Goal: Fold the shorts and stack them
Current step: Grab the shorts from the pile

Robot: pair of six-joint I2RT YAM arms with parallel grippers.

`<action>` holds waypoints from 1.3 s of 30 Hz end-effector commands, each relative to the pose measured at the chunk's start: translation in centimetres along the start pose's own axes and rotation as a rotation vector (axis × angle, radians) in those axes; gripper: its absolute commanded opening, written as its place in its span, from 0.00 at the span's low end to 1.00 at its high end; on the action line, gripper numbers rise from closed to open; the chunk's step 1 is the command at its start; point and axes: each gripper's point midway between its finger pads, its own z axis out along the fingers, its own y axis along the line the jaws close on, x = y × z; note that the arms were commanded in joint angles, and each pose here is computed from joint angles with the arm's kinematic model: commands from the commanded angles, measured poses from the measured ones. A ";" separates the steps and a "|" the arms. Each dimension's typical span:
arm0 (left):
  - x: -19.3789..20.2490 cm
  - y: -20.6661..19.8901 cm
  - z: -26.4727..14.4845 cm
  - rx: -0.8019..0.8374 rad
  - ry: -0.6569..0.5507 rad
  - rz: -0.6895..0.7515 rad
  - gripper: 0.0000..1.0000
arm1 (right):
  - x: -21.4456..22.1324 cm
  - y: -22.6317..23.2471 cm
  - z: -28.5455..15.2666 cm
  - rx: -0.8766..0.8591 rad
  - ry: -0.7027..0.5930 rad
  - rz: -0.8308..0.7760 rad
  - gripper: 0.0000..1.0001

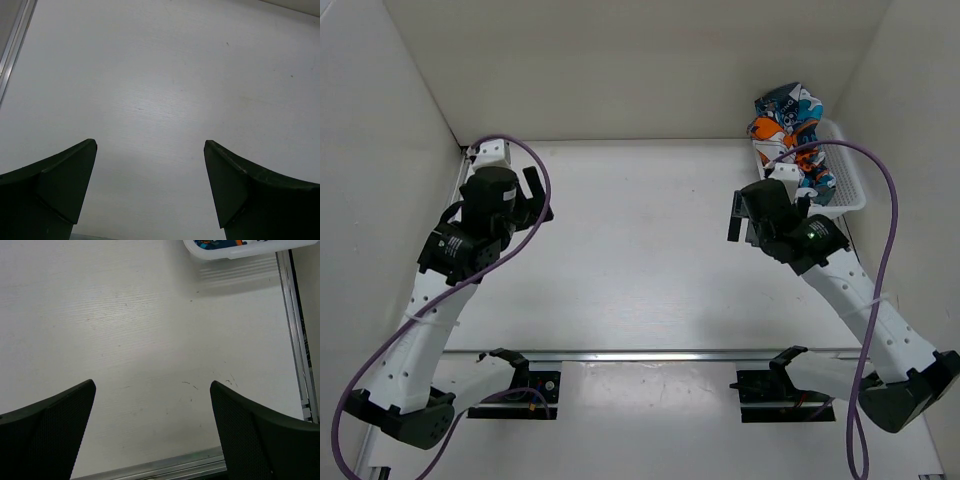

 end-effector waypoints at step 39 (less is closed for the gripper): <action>3.7 -5.0 5.4 0.139 0.244 0.183 1.00 | -18.1 -7.6 26.1 0.206 -0.001 0.298 0.00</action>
